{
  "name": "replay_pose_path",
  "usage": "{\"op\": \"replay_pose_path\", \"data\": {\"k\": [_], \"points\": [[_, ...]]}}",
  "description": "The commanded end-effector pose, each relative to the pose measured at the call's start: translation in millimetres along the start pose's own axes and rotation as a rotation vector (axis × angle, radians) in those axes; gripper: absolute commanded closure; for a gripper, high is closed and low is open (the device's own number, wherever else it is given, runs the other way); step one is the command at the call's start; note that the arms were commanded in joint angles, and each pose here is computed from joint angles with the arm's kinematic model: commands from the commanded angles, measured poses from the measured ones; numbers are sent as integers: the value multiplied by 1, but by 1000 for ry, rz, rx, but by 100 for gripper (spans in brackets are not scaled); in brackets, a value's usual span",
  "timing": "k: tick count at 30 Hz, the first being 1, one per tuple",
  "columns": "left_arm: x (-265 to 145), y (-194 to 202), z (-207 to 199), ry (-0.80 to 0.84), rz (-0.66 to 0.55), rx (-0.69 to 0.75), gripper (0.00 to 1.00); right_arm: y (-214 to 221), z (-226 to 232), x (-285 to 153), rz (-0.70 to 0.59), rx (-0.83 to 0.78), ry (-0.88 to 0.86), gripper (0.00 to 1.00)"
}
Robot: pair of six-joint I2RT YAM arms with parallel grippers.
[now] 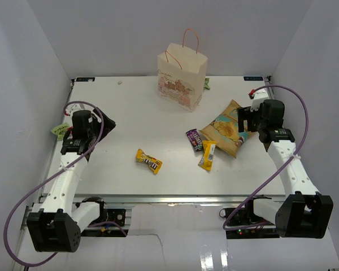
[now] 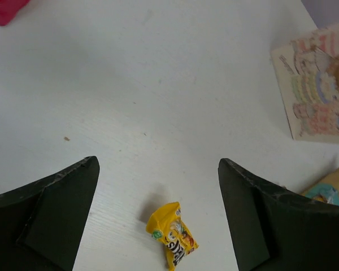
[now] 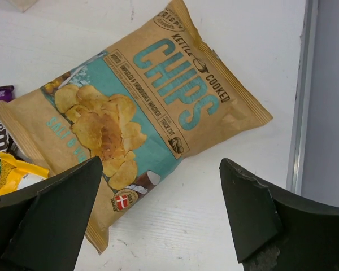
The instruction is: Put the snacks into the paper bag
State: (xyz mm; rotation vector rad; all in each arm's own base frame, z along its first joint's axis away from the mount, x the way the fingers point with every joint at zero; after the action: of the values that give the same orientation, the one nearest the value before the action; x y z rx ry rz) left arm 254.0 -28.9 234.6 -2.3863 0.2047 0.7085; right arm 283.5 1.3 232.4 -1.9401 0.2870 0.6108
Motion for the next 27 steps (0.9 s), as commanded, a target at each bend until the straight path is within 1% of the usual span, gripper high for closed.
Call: {"op": "replay_pose_path", "data": {"k": [1, 2, 3, 4, 5, 6, 7, 9, 10, 11, 12, 14, 17, 18, 19, 22, 23, 27], "points": [[4, -30, 23, -256, -105, -144, 4, -18, 4, -2, -132, -75, -90, 10], [14, -39, 26, -291, -93, -155, 10, -17, 5, -5, -149, -190, -134, 10], [19, -47, 35, -321, -90, -185, 12, -17, 10, -5, -178, -267, -199, 10], [22, -64, 50, -351, -106, -254, 12, -19, 22, -7, -252, -350, -333, 10], [25, -72, 58, -365, -113, -293, 12, -17, 31, -8, -280, -436, -403, 10], [33, -82, 66, -369, -129, -343, 11, -10, 39, -8, -273, -498, -479, 10], [33, -95, 78, -366, -148, -402, 11, -9, 43, -7, -290, -551, -503, 10], [46, -106, 87, -355, -143, -455, 10, -3, 54, -4, -305, -576, -579, 10], [52, -115, 87, -312, -146, -472, 10, 0, 59, -4, -320, -578, -618, 10], [58, -118, 87, -298, -139, -476, 10, 1, 62, -3, -331, -572, -633, 10], [74, -118, 94, -313, -111, -483, 10, 4, 65, -1, -334, -570, -660, 10], [88, -130, 89, -280, -94, -477, 10, 6, 70, 0, -357, -575, -713, 10], [117, -137, 97, -307, -46, -481, 10, 5, 72, 4, -370, -585, -743, 10], [130, -133, 106, -335, -21, -486, 10, 3, 71, 4, -376, -591, -743, 10], [136, -139, 105, -333, -23, -486, 10, 3, 71, 5, -372, -590, -748, 10], [157, -137, 116, -362, 14, -497, 10, 0, 70, 7, -367, -596, -752, 10], [161, -142, 114, -353, 8, -499, 11, 2, 70, 8, -357, -592, -759, 10], [182, -144, 124, -394, 23, -524, 13, 2, 69, 6, -345, -608, -768, 10]]}}
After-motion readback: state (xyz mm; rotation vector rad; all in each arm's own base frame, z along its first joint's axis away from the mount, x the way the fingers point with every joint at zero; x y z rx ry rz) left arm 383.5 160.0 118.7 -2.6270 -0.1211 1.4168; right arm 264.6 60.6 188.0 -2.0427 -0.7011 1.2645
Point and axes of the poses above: each gripper's point midway between its finger pads, its own x axis out along the fingers, its own z axis along the line the jaws close on, y = z × x, the point moved 8 cm from there along -x, back along the fingers, and after that the axes turned 14 degrees about -x, right-handed, at the moved point
